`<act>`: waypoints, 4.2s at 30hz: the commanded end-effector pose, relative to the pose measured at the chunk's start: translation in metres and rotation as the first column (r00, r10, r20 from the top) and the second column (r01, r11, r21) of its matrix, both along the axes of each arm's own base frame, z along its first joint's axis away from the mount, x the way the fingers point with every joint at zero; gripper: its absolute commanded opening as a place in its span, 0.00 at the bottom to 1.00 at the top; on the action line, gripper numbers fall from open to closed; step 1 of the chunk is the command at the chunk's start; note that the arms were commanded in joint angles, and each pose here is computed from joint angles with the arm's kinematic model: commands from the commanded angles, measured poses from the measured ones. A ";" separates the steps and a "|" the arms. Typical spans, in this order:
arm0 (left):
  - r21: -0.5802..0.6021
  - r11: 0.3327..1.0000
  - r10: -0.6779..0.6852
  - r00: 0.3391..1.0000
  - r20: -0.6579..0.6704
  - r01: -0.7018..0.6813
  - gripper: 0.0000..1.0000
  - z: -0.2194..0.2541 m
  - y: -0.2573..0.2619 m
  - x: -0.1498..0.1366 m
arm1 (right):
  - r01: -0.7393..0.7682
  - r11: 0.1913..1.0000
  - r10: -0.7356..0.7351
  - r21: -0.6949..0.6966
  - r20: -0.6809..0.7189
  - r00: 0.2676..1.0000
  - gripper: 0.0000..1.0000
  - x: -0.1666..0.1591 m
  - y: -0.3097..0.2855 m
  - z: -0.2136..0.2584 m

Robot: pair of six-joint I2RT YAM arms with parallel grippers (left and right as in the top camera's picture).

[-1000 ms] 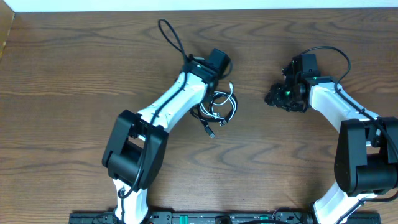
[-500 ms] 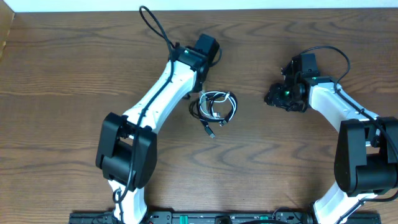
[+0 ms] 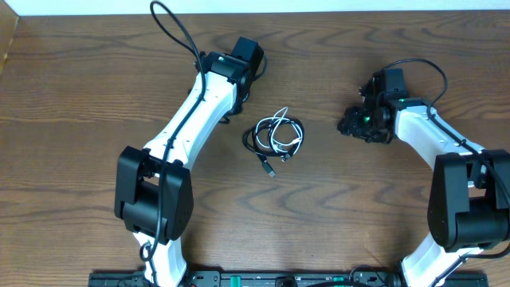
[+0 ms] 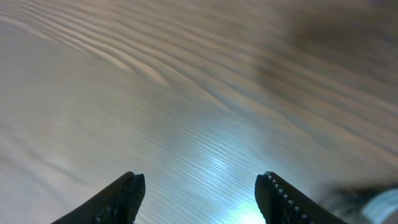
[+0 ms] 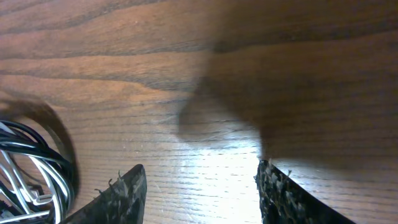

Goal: Untangle cables

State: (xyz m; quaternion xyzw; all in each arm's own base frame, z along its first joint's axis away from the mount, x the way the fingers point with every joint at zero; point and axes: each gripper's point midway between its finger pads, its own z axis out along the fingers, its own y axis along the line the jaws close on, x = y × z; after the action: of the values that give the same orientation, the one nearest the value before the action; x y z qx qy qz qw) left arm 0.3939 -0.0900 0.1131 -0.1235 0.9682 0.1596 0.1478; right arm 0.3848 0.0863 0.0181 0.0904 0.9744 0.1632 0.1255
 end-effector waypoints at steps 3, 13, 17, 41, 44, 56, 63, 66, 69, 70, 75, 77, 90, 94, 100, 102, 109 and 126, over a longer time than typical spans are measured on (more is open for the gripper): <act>-0.414 0.904 -0.156 0.984 -0.085 0.107 0.30 -0.007 -0.083 -0.018 | -0.006 1.000 0.006 -0.009 -0.012 1.000 0.53 -0.003 0.002 -0.005; -0.491 0.855 -0.219 0.975 -0.046 0.168 0.07 -0.018 -0.145 -0.031 | -0.008 1.000 0.008 -0.009 -0.011 1.000 0.53 -0.003 0.003 -0.005; -0.471 0.860 -0.246 0.968 -0.047 0.195 0.08 -0.032 -0.165 -0.037 | -0.008 1.000 0.008 -0.008 -0.010 1.000 0.53 -0.003 0.003 -0.005; -0.238 0.948 -0.236 0.968 -0.086 0.210 0.37 -0.102 -0.136 -0.016 | -0.010 1.000 0.010 -0.008 -0.010 1.000 0.53 -0.003 0.004 -0.005; -0.237 0.949 -0.235 0.968 -0.087 0.209 0.37 -0.102 -0.136 -0.016 | -0.010 1.000 0.010 -0.008 -0.010 1.000 0.53 -0.003 0.004 -0.005; -0.228 0.941 -0.283 0.951 -0.128 0.249 0.34 -0.105 -0.135 -0.025 | -0.011 1.000 0.010 -0.008 -0.013 1.000 0.50 -0.003 0.004 -0.005; -0.326 0.868 -0.443 0.881 -0.166 0.375 0.27 -0.107 -0.152 -0.036 | -0.011 1.000 0.011 -0.007 -0.013 1.000 0.51 -0.003 0.005 -0.005; -0.326 0.868 -0.443 0.881 -0.166 0.374 0.34 -0.108 -0.152 -0.036 | -0.031 0.999 0.031 0.032 -0.013 0.999 0.50 -0.005 0.011 -0.003; -0.327 0.866 -0.443 0.883 -0.155 0.377 0.37 -0.109 -0.153 -0.034 | -0.085 0.993 0.085 0.080 0.002 0.996 0.50 -0.006 0.021 0.001; -0.328 0.865 -0.444 0.883 -0.151 0.379 0.37 -0.110 -0.154 -0.034 | -0.084 0.993 0.084 0.080 0.002 0.996 0.49 -0.006 0.021 0.001; -0.338 0.874 -0.415 0.899 -0.141 0.350 0.37 -0.126 -0.152 -0.037 | -0.102 0.990 0.102 0.100 0.005 0.995 0.47 -0.007 0.026 0.002; -0.355 0.870 -0.415 0.896 -0.157 0.341 0.37 -0.131 -0.153 -0.044 | -0.125 0.986 0.125 0.108 0.010 0.992 0.48 -0.008 0.029 0.002; -0.371 0.801 -0.539 0.836 -0.103 0.471 0.07 -0.103 -0.157 -0.039 | -0.325 0.923 0.307 0.204 0.118 0.944 0.53 -0.011 0.057 0.016; -0.373 0.784 -0.542 0.840 -0.020 0.497 0.08 -0.072 -0.158 -0.030 | -0.372 0.901 0.346 0.225 0.145 0.927 0.52 -0.014 0.063 0.020; -0.407 0.696 -0.618 0.783 0.079 0.591 0.07 -0.031 -0.167 -0.030 | -0.476 0.819 0.420 0.320 0.230 0.878 0.49 -0.021 0.082 0.036; -0.442 0.653 -0.645 0.758 0.102 0.615 0.07 -0.022 -0.175 -0.036 | -0.477 0.817 0.421 0.323 0.232 0.877 0.50 -0.021 0.083 0.036; -0.567 0.526 -0.697 0.704 0.140 0.634 0.07 -0.013 -0.198 -0.054 | -0.480 0.817 0.420 0.319 0.239 0.875 0.55 -0.019 0.083 0.037; -0.768 0.221 -0.739 0.618 0.270 0.601 0.07 0.017 -0.228 -0.080 | -0.354 0.926 0.335 0.135 0.142 0.931 0.51 -0.007 0.059 0.013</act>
State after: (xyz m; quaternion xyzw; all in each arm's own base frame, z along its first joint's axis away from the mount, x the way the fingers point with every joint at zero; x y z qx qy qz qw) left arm 0.3203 -0.3108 0.1113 0.2520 0.9158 -0.3064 0.0623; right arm 0.3768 0.1547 0.0442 -0.1107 0.9341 0.3033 0.1522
